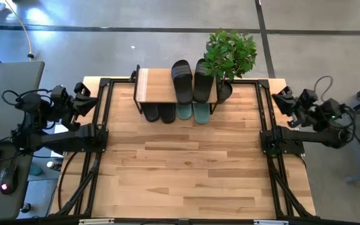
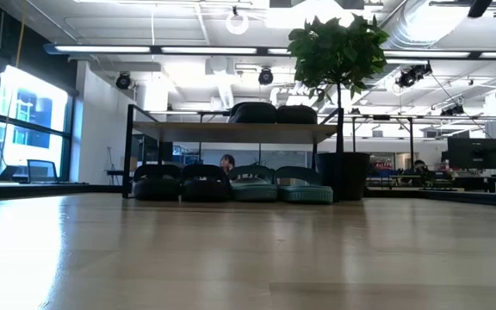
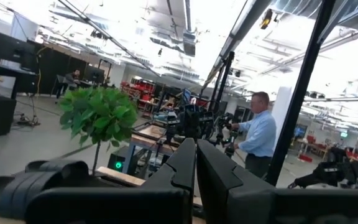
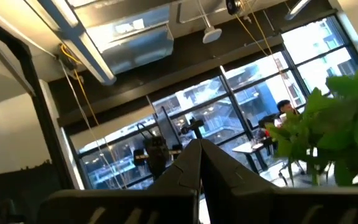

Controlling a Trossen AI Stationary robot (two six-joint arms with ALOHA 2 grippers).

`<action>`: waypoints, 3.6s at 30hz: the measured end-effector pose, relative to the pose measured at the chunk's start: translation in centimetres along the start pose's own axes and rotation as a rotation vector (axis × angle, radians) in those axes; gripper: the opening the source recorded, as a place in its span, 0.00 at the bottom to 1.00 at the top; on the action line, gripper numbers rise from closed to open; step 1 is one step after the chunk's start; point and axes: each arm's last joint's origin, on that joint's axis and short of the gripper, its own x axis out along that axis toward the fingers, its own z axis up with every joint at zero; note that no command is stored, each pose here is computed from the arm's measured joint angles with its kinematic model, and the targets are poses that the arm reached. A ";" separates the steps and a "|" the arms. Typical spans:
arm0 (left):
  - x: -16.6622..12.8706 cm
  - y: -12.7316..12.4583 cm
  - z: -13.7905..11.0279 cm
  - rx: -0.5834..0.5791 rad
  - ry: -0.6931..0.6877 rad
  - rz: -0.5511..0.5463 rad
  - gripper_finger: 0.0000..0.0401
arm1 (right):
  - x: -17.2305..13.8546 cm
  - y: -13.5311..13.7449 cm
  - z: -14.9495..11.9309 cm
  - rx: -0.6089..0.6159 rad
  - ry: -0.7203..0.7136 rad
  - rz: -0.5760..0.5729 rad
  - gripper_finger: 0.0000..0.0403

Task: Pick and place slides into the shelf
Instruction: Return to Home Position

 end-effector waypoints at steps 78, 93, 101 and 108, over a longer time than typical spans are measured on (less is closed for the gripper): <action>2.1 7.3 -19.1 0.222 0.338 0.340 0.01 | -0.4 -6.3 -16.3 -0.526 0.476 -0.257 0.00; 2.1 7.3 -19.1 0.221 0.338 0.337 0.01 | -0.4 -6.3 -16.3 -0.525 0.477 -0.255 0.00; 2.1 7.3 -19.1 0.221 0.338 0.337 0.01 | -0.4 -6.3 -16.3 -0.525 0.478 -0.253 0.00; 2.1 7.3 -19.1 0.221 0.337 0.337 0.01 | -0.4 -6.3 -16.3 -0.525 0.478 -0.254 0.00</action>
